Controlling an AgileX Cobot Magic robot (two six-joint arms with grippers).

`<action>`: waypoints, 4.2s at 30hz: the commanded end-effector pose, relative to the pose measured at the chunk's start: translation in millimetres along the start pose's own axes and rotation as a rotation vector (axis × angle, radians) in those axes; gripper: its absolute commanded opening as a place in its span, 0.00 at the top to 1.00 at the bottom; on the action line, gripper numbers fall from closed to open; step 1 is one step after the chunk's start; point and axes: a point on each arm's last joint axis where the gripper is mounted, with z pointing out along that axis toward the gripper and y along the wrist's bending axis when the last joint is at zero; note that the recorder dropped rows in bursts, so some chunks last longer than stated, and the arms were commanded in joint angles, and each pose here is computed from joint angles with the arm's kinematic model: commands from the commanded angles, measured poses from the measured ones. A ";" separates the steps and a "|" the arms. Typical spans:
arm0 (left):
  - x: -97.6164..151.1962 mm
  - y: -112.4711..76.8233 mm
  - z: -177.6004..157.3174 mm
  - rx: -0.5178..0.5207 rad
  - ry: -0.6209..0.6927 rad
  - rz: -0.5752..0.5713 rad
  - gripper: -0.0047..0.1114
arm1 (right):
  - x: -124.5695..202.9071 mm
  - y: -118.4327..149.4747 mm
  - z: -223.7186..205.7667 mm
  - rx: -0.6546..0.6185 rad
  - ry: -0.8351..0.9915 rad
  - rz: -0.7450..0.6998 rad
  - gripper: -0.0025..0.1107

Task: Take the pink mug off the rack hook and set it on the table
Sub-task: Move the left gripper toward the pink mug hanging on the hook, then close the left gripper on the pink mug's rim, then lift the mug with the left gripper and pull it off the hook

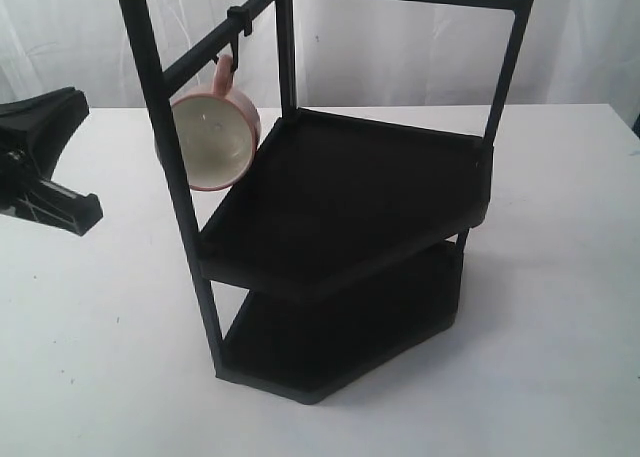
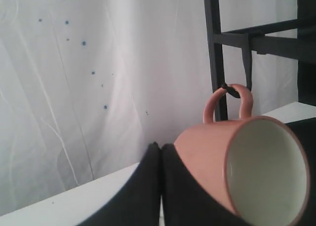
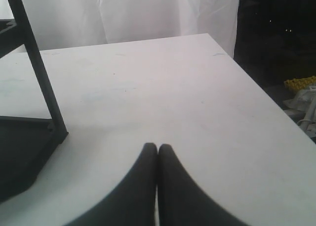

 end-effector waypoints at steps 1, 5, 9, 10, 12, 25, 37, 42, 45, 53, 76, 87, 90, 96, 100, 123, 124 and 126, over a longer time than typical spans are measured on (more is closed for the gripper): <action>-6.5 -1.5 5.2 0.026 0.005 0.019 0.96 | 0.3 -0.7 0.0 0.010 -0.009 -0.004 0.98; -6.1 -3.5 5.1 0.048 0.009 0.044 0.77 | 0.3 -0.7 0.0 0.010 -0.009 -0.004 0.98; -6.3 -3.5 5.1 0.048 0.007 0.044 0.63 | 0.3 -0.7 0.0 0.010 -0.009 -0.004 0.98; -6.9 -3.4 5.4 0.048 0.003 0.033 0.61 | 0.3 -0.7 0.0 0.010 -0.009 -0.004 0.98; -6.9 -4.0 5.4 0.054 0.006 -0.045 0.58 | 0.3 -0.7 0.0 0.010 -0.009 -0.004 0.98; -14.8 -20.6 15.3 0.287 0.153 0.052 0.58 | 0.3 -0.7 0.0 0.010 -0.009 -0.004 0.98; -17.4 -11.7 21.1 0.202 0.234 0.018 0.58 | 0.3 -0.7 0.0 0.010 -0.009 -0.004 0.98; -15.8 -11.8 22.0 0.203 0.241 0.019 0.58 | 0.3 -0.7 0.0 0.010 -0.009 -0.004 0.98; -10.2 -12.3 25.2 0.208 0.262 0.017 0.58 | 0.3 -0.7 0.0 0.010 -0.009 -0.004 0.98; 0.4 -16.7 34.2 0.248 0.263 -0.004 0.58 | 0.3 -0.7 0.0 0.010 -0.009 -0.004 0.98; 10.7 -6.5 41.4 0.136 0.291 0.049 0.58 | 0.3 -0.7 0.0 0.010 -0.009 -0.004 0.98; 15.7 -6.7 61.9 0.152 0.274 0.086 0.58 | 0.3 -0.7 0.0 0.010 -0.009 -0.004 0.98; 16.3 -6.4 67.9 0.153 0.275 0.086 0.58 | 0.3 -0.7 0.0 0.010 -0.009 -0.004 0.98; 16.4 -6.1 74.1 0.153 0.268 0.083 0.58 | 0.3 -0.7 0.0 0.010 -0.009 -0.004 0.98; 14.7 -5.5 78.3 0.152 0.263 0.084 0.58 | 0.3 -0.7 0.0 0.010 -0.009 -0.004 0.98; 18.6 -3.8 78.2 0.131 0.320 0.044 0.96 | 0.3 -0.7 0.0 0.010 -0.009 -0.004 0.98; 18.6 -3.8 78.2 0.131 0.320 0.044 0.96 | 0.3 -0.7 0.0 0.010 -0.009 -0.004 0.98; 18.6 -3.8 78.2 0.131 0.320 0.044 0.96 | 0.3 -0.7 0.0 0.010 -0.009 -0.004 0.98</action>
